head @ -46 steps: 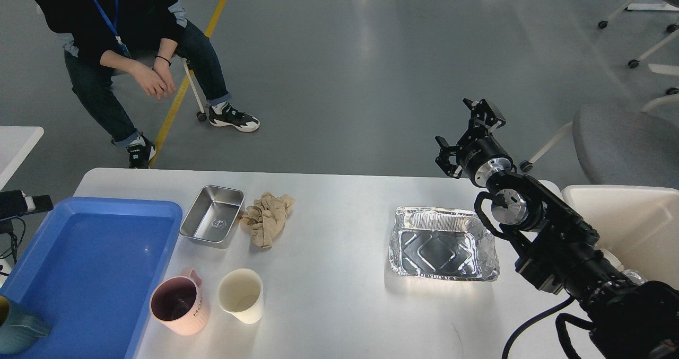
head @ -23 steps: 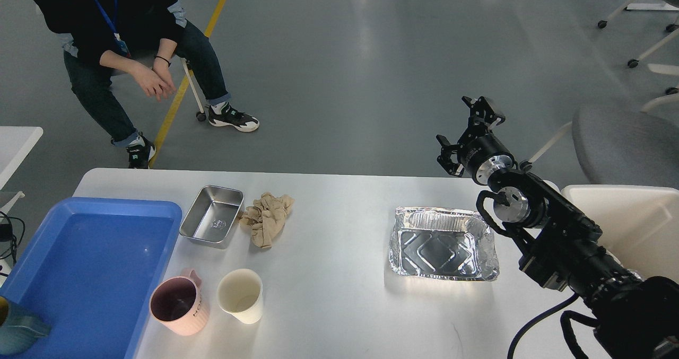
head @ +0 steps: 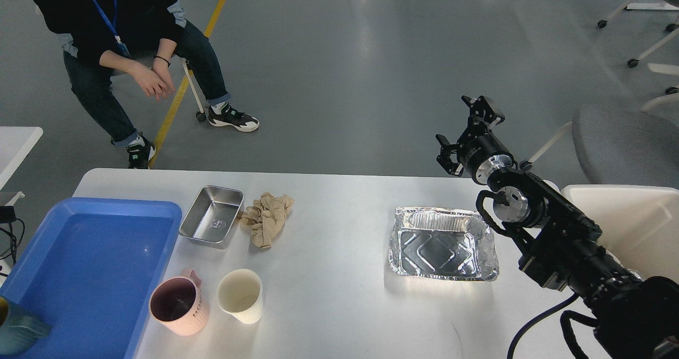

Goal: Tidy desktop

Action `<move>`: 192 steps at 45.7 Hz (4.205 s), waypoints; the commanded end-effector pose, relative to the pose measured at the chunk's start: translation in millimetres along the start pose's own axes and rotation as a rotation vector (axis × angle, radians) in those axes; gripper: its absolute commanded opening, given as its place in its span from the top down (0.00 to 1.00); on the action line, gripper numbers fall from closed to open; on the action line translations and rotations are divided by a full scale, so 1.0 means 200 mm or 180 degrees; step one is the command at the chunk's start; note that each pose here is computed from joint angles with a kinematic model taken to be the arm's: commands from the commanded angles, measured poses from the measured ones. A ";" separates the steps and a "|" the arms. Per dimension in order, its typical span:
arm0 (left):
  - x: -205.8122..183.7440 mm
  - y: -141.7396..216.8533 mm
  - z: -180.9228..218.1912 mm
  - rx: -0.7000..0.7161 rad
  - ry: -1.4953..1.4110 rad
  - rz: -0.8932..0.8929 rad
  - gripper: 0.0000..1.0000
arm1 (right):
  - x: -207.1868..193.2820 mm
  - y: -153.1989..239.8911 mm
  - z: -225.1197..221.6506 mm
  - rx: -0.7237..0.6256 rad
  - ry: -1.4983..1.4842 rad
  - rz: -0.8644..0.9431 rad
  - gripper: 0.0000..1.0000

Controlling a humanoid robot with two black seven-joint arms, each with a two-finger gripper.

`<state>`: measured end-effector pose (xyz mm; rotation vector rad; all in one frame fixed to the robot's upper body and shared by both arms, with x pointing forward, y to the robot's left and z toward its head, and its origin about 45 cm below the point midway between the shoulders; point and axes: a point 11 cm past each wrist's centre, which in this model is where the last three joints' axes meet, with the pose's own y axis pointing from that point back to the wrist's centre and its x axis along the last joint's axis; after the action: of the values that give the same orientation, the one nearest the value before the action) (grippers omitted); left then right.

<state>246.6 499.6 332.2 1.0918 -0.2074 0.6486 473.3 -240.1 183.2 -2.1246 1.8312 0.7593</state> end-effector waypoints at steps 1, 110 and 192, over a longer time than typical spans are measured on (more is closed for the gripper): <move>0.04 0.00 0.04 -0.0178 -0.0027 0.0074 0.01 | 0.00 0.00 0.00 0.0002 0.0001 0.0000 0.00; -0.52 -0.90 0.04 0.0351 -0.0238 -0.1507 0.01 | 0.06 0.02 0.01 -0.0013 0.0014 0.0067 0.00; -0.64 -1.15 0.13 0.0542 -0.0477 -0.1680 0.26 | 0.07 0.03 -0.04 0.0037 0.0047 0.0066 0.00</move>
<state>282.7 357.4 112.5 1.2879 0.0116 0.1185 470.6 -257.7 183.3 -2.1123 1.8637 0.7378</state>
